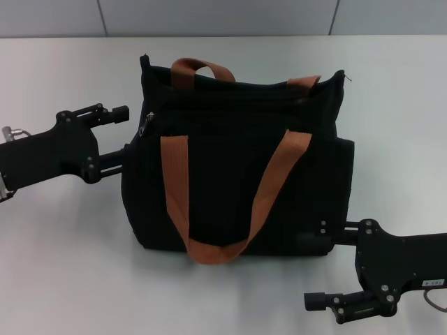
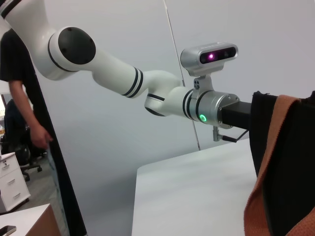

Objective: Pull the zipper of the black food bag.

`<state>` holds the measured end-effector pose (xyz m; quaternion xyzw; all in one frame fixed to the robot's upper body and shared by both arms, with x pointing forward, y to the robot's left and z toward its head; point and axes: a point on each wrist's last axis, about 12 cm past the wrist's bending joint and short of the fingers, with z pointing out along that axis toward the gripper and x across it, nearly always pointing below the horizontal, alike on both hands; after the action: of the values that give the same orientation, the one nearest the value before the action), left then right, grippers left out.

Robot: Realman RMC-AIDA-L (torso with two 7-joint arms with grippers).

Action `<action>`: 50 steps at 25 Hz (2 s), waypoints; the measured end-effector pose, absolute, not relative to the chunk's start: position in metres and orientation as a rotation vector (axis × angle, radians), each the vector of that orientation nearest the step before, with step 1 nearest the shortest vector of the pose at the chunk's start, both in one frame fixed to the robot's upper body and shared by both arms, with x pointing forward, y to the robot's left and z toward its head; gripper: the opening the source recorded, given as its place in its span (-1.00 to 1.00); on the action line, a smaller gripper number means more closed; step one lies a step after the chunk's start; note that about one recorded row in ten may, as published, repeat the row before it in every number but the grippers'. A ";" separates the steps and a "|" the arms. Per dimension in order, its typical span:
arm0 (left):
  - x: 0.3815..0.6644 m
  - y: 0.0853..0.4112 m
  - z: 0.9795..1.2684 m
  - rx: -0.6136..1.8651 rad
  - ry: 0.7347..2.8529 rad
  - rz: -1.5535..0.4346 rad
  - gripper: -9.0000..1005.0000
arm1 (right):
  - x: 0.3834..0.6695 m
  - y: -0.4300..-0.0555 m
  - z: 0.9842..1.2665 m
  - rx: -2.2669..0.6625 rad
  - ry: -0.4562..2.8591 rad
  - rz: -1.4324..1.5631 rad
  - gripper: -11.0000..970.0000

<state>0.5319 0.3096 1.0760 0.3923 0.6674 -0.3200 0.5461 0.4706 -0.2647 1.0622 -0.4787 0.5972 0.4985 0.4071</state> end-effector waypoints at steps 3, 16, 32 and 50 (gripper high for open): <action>0.535 0.307 1.076 0.941 1.576 -0.744 0.64 | 0.471 -0.264 1.062 -1.207 1.506 1.256 0.68; 0.533 0.305 1.076 0.915 1.542 -0.721 -0.36 | 0.473 -0.263 1.064 -1.196 1.493 1.254 0.68; 0.525 0.307 1.079 0.899 1.475 -0.724 -0.95 | 0.472 -0.261 1.084 -1.121 1.322 1.336 0.68; 0.515 0.310 1.084 0.881 1.382 -0.725 -0.95 | 0.514 -0.237 1.119 -0.908 1.351 1.552 0.68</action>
<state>0.5152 0.3097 1.0843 0.3840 0.6023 -0.3157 0.6246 0.5135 -0.2367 1.1193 -0.3643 0.5419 0.6224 0.4315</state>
